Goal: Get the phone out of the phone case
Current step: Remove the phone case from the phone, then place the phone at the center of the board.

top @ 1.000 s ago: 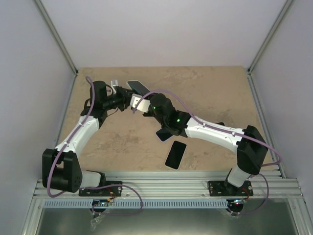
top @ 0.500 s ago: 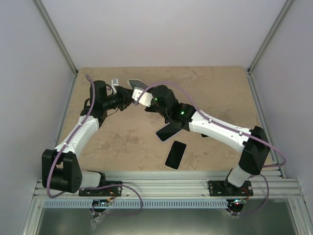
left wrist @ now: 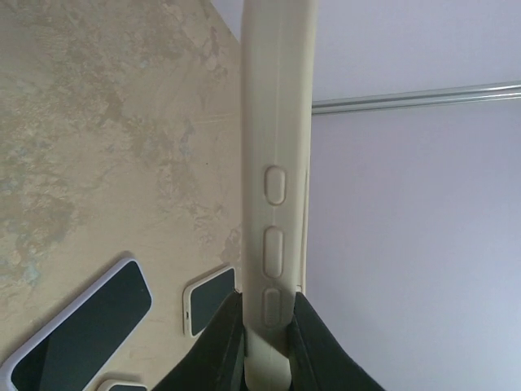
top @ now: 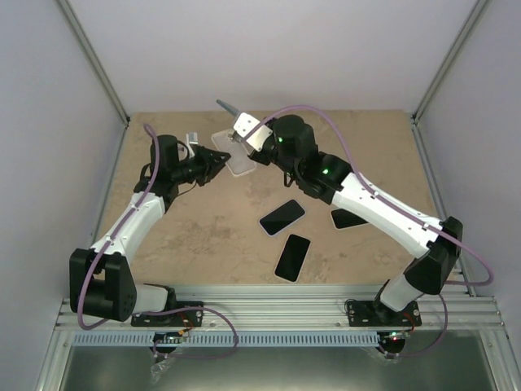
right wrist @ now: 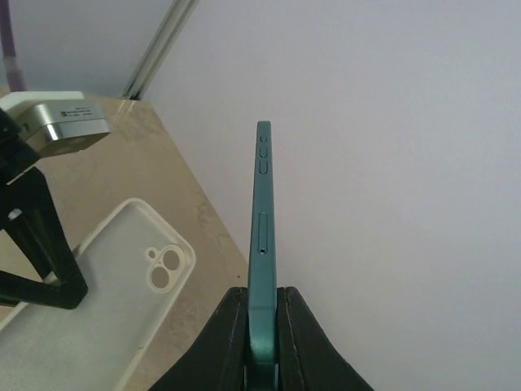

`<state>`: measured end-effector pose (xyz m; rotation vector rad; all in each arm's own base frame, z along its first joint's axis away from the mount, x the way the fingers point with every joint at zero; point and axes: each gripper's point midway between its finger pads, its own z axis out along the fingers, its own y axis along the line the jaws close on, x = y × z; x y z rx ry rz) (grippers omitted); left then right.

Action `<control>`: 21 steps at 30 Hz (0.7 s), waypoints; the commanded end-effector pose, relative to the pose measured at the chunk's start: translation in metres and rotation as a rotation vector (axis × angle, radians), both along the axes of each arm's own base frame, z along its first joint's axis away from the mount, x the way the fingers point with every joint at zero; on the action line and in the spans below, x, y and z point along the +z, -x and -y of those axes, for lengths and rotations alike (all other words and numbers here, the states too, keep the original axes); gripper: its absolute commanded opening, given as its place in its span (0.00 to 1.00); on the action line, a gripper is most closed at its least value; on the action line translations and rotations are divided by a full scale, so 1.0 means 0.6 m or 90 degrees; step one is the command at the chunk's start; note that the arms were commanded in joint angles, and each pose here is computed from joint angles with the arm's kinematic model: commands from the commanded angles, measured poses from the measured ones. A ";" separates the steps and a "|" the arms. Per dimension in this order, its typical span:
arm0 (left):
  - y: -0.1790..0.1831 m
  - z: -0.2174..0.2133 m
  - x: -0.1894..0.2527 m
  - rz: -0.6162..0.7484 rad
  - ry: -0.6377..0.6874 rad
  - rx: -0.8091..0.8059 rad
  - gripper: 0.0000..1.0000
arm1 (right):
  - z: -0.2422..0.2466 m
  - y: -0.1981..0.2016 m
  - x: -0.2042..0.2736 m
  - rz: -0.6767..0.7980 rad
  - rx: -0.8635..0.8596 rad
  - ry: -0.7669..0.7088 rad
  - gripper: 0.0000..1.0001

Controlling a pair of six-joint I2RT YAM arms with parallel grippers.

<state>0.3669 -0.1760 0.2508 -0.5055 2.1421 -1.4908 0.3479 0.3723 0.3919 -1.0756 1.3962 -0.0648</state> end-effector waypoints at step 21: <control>-0.029 -0.021 0.006 0.065 -0.142 0.011 0.00 | 0.198 -0.133 -0.173 -0.003 -0.227 0.113 0.01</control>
